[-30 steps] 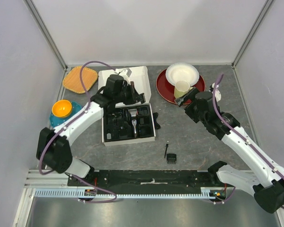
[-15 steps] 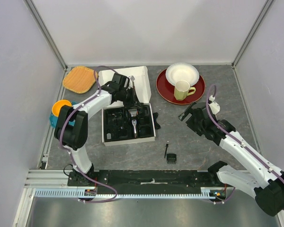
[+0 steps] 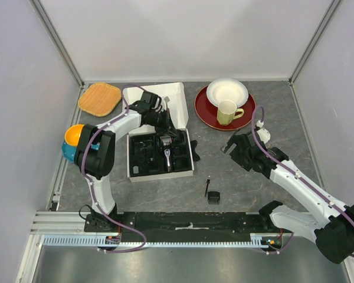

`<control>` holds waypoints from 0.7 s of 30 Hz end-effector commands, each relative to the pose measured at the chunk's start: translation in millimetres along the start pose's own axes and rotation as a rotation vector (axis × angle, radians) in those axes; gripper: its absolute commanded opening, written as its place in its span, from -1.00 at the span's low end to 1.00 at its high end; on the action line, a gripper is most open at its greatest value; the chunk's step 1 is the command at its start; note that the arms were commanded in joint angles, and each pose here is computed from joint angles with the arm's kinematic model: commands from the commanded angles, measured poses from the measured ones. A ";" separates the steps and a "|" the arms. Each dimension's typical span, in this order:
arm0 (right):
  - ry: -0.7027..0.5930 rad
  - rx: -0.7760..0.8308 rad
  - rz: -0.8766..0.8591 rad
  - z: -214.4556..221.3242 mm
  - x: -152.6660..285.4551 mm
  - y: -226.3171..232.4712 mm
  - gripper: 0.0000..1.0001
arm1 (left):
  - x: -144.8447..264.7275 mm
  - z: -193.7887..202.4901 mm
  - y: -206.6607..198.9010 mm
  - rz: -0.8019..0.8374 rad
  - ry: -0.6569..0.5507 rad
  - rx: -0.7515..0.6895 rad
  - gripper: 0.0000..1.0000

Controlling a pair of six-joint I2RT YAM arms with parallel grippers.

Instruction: Sort the hair-cutting tools

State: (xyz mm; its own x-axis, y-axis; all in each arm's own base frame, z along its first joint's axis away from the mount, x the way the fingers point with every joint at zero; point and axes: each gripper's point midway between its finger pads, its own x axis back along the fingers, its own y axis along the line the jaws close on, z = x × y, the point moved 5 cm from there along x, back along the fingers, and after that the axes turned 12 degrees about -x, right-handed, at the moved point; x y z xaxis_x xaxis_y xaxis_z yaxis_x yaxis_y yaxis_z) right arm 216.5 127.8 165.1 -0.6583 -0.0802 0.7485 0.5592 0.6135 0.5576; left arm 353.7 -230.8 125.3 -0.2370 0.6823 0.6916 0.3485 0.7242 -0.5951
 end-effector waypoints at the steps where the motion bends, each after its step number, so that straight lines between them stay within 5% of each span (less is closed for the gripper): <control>1: 0.005 0.003 0.004 1.3 -2.3 -2.5 0.86 | -0.7 -4.8 -0.8 0.042 0.008 -0.035 -0.95; 21: 0.035 0.009 0.024 7.7 -8.4 -6.3 0.83 | 3.0 7.6 0.6 0.041 0.029 -0.005 -0.95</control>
State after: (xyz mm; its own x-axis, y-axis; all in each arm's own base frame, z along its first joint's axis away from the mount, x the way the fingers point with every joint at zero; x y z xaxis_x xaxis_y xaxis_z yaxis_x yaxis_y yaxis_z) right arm 213.5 129.2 155.2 -0.6285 -0.0858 0.7730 0.5720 0.6224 0.5342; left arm 350.4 -231.4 117.1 -0.1920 0.7044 0.6833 0.3366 0.7013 -0.6284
